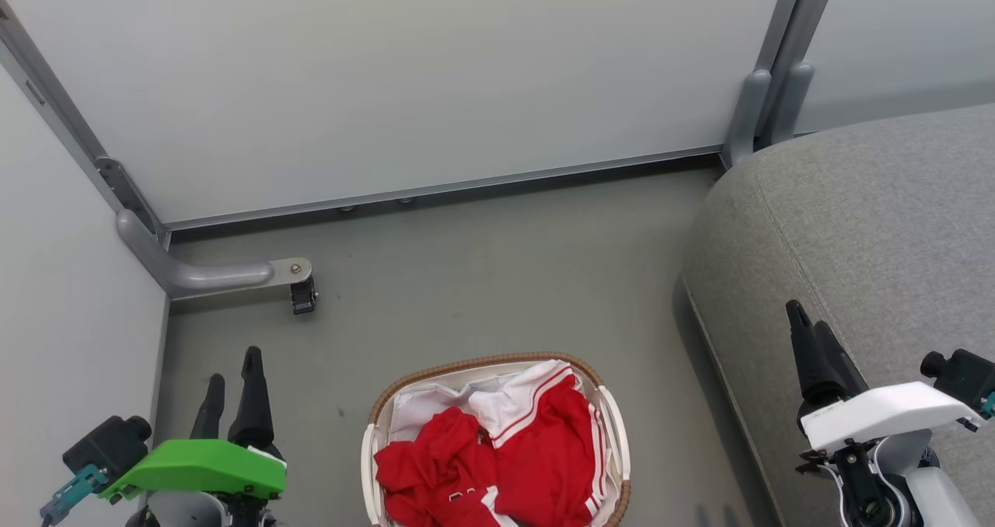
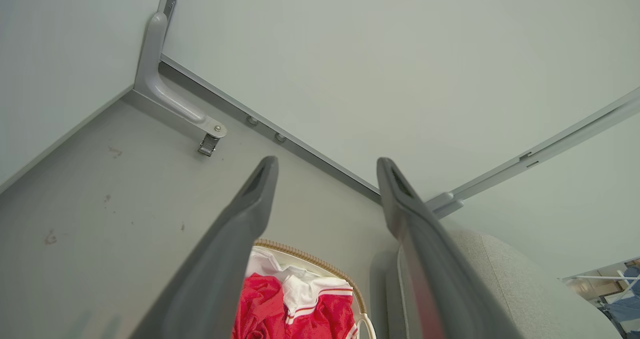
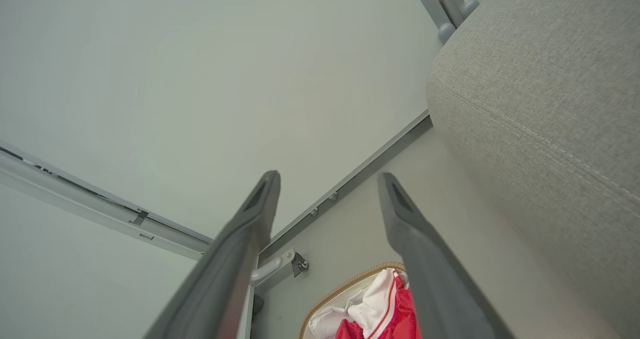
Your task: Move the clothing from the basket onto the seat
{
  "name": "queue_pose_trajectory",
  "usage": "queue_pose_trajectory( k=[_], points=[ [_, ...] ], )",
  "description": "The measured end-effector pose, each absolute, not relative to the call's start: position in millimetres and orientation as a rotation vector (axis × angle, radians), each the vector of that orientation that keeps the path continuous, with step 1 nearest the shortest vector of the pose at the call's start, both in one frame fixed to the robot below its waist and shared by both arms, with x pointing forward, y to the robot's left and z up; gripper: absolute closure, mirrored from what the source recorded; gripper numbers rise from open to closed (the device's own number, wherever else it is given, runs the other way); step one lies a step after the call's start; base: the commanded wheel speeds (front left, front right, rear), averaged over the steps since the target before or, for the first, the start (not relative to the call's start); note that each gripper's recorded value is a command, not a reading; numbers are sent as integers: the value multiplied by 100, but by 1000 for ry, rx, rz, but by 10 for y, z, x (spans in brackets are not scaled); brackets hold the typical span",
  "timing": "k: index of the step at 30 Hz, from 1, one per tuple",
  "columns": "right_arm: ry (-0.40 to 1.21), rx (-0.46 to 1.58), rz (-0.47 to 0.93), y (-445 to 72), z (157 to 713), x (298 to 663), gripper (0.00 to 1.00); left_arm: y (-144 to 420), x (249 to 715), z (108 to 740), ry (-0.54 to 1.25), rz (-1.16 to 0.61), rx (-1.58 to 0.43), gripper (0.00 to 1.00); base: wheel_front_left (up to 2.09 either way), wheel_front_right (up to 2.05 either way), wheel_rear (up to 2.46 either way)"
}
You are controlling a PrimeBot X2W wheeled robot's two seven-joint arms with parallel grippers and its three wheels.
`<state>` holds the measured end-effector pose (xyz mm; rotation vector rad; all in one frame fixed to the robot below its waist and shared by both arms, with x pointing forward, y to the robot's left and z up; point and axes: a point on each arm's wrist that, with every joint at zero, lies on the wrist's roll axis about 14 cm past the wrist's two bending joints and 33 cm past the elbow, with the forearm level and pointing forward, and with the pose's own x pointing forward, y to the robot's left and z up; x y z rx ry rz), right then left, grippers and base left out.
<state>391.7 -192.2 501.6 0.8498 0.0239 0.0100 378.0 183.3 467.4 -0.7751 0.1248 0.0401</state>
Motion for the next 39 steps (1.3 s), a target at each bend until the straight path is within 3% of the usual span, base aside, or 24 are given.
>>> queue_pose_trajectory(
  k=[39],
  points=[
    [-14,337,58,-1880,5031,3904,0,1697,3781,4683,101,-30,-291,0,0,0,0]
  ],
)
